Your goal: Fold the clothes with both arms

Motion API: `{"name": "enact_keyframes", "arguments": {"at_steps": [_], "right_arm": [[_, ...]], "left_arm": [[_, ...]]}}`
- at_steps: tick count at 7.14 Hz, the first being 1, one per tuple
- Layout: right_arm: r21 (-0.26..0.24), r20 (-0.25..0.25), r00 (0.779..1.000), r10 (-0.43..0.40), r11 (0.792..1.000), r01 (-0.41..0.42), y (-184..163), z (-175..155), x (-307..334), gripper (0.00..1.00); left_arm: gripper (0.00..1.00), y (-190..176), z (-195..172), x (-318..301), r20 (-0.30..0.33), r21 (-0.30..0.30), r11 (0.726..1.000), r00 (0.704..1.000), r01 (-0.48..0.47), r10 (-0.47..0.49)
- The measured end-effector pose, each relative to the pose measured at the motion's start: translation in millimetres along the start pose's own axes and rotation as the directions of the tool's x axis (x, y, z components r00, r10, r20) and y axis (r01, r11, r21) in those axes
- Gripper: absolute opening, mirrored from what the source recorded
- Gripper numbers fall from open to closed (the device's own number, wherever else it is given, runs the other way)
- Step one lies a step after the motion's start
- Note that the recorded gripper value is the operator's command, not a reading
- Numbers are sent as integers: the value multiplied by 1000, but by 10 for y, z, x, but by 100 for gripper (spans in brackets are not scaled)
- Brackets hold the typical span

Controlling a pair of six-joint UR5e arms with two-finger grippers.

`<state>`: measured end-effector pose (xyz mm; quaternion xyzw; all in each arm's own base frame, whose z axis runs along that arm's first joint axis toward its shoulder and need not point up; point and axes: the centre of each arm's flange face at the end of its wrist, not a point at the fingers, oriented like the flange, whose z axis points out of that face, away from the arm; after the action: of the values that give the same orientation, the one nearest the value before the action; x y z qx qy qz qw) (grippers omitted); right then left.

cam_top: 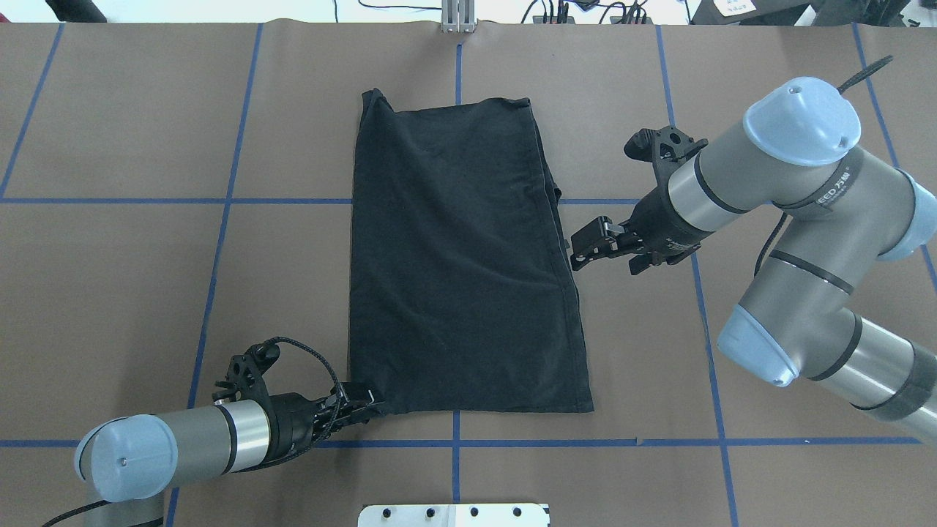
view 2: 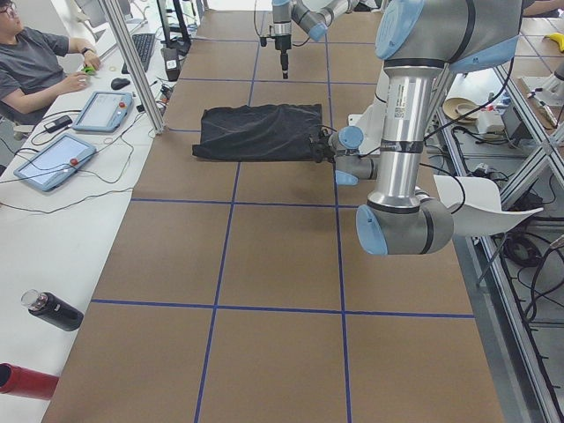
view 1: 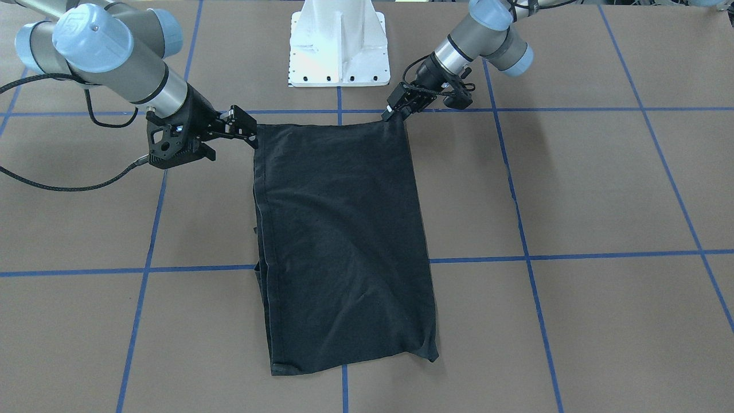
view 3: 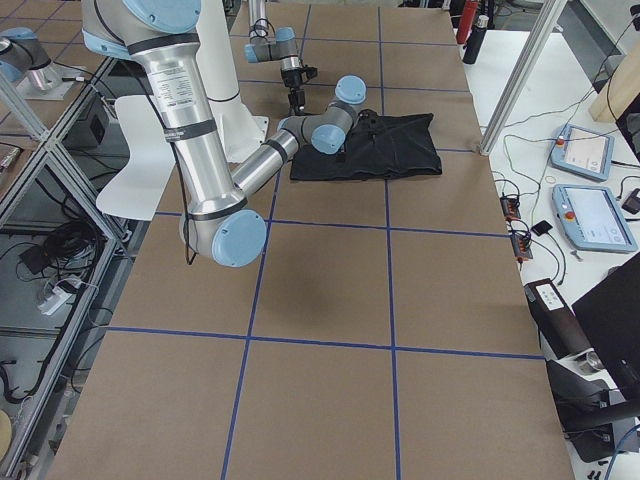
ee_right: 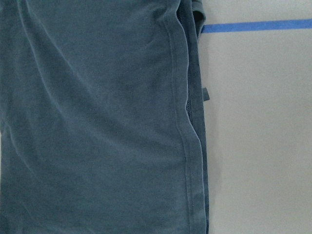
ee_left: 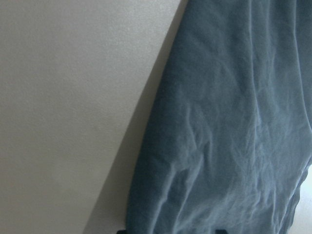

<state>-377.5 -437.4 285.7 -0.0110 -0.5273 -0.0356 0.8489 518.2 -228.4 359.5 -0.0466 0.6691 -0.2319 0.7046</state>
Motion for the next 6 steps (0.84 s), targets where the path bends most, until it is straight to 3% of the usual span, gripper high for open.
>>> {"name": "enact_keyframes", "arguments": {"at_steps": [3, 6], "right_arm": [[-6, -7, 1000, 14, 1000, -14, 30, 58, 4, 100], [55, -84, 993, 83, 995, -79, 522, 736, -336, 100]], "left_arm": [[0, -59, -52, 84, -15, 4, 1000, 1000, 2, -2], [0, -142, -100, 158, -22, -2, 1000, 1000, 5, -5]]}}
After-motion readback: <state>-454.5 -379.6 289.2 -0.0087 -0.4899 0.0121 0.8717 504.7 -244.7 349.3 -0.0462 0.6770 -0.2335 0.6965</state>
